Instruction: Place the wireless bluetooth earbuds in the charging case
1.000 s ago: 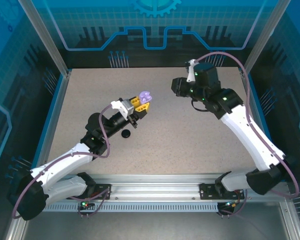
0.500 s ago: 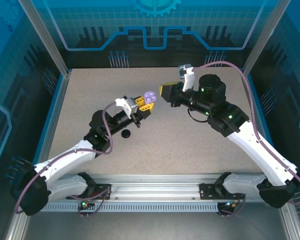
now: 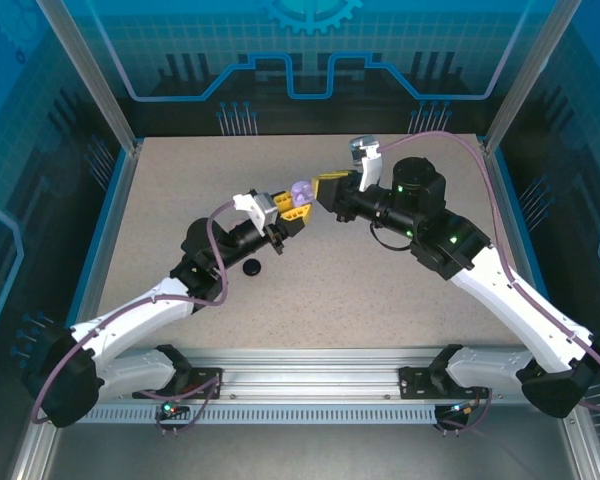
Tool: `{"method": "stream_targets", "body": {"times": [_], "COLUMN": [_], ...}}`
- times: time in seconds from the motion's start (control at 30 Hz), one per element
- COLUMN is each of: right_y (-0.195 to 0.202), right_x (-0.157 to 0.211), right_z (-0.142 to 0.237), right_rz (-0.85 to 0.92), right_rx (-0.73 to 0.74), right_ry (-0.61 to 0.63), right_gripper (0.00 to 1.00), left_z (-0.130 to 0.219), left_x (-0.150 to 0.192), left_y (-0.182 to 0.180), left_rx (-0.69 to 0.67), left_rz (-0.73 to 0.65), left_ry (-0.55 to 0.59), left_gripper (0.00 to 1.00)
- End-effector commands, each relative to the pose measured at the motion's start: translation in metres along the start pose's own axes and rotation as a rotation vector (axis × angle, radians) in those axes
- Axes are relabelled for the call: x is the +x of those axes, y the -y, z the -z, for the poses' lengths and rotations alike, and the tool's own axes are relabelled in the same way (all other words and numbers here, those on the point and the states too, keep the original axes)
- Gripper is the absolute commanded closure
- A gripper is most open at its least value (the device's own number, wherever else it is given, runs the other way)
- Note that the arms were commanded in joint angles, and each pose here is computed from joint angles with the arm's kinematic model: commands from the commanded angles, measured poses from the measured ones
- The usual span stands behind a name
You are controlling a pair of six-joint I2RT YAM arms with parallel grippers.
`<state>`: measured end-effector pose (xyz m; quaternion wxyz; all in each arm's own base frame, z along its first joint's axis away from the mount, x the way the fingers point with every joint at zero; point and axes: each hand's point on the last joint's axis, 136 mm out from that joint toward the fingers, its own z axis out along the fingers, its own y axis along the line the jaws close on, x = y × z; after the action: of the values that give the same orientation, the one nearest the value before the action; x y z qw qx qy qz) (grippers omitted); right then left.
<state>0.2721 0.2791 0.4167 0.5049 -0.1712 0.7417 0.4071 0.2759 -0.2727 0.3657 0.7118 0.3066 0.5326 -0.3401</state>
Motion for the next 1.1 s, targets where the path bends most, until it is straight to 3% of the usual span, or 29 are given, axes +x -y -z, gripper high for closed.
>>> {"method": "stream_targets", "body": {"times": [0.0,1.07], "right_y": [-0.014,0.002], "right_x": [-0.006,0.021], "right_z": [0.003,-0.018], "right_rz": [0.010,0.016], "right_rx": [-0.052,-0.005], "right_ry": [0.033,-0.030], "right_gripper": [0.78,0.79], "left_z": [-0.005,-0.001], "left_x": [-0.025,-0.032], "left_y": [0.007,0.009], "left_rx": [0.033,0.026], "left_rz": [-0.012,-0.032], "left_ry": [0.068,0.084], "left_gripper": [1.00,1.00]}}
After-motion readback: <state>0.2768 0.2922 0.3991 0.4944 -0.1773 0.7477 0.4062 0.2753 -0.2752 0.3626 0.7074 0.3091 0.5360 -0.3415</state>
